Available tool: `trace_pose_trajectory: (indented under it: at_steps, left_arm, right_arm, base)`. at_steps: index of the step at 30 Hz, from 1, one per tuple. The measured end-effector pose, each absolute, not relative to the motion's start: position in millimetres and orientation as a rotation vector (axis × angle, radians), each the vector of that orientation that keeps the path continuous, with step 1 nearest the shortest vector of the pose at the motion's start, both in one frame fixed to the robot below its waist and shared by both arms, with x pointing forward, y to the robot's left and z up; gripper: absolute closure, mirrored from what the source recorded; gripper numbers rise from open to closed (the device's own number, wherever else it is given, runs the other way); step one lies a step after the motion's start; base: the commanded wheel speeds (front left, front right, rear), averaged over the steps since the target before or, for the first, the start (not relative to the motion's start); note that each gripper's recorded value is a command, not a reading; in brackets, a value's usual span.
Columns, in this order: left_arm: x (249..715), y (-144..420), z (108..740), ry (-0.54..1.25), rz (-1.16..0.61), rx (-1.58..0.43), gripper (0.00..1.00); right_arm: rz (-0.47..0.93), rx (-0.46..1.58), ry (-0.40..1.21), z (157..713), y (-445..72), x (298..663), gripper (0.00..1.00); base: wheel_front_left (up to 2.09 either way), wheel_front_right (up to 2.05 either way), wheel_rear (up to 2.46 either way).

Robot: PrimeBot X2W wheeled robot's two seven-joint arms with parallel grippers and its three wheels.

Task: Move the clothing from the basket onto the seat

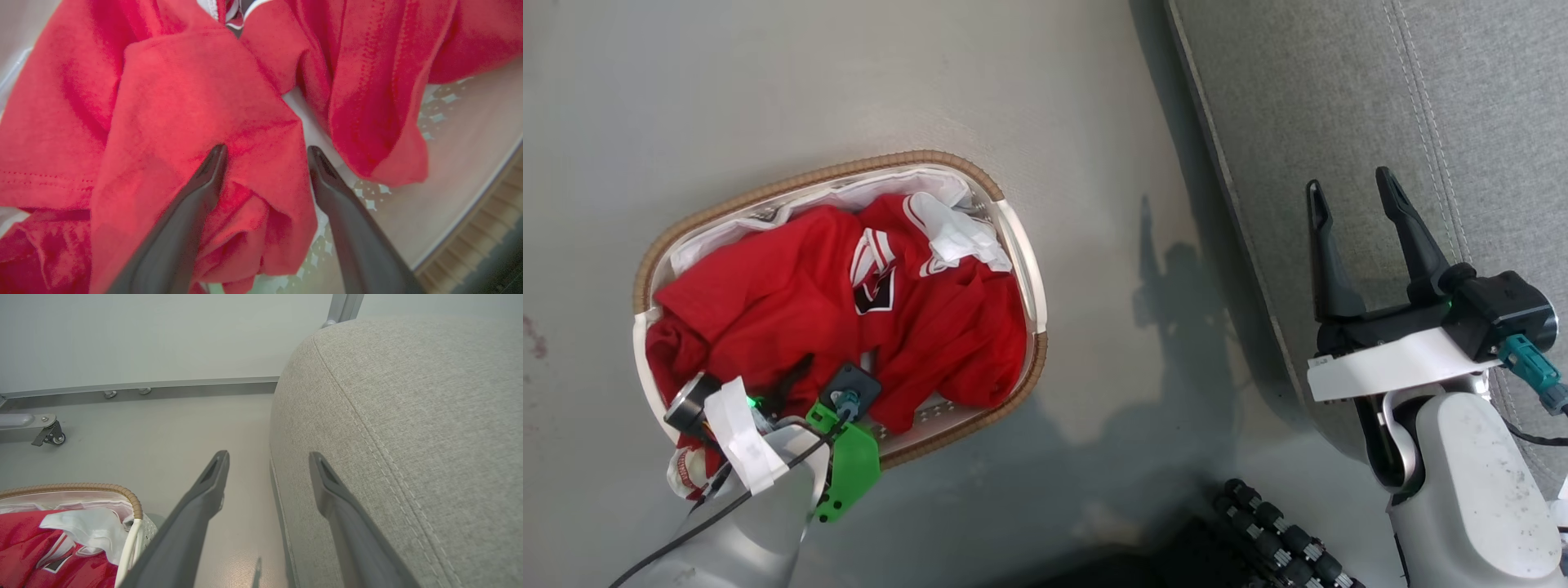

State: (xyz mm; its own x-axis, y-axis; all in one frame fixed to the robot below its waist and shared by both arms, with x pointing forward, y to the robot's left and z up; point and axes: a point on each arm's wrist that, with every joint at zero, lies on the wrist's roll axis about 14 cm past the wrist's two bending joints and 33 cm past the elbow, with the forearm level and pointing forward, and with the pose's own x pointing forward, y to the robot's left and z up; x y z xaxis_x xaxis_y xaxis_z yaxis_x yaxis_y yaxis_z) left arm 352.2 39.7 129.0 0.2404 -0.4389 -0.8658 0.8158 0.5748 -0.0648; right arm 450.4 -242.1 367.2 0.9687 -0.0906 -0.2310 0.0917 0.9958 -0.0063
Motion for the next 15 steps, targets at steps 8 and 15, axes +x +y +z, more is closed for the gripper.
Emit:
trace_pose_trajectory:
  at_steps: [8,15]
  left_arm:
    - [367.9,44.6,124.0,0.996,-0.834,0.481,1.0]
    - [378.5,43.3,136.7,0.965,-0.805,0.454,1.0]
  right_arm:
    - [-0.093,0.009,0.235,364.8,-242.6,453.6,0.0]
    - [-0.092,0.016,0.219,371.9,-241.7,453.9,0.0]
  base:
    - [0.0,0.0,0.0]
    - [0.0,0.0,0.0]
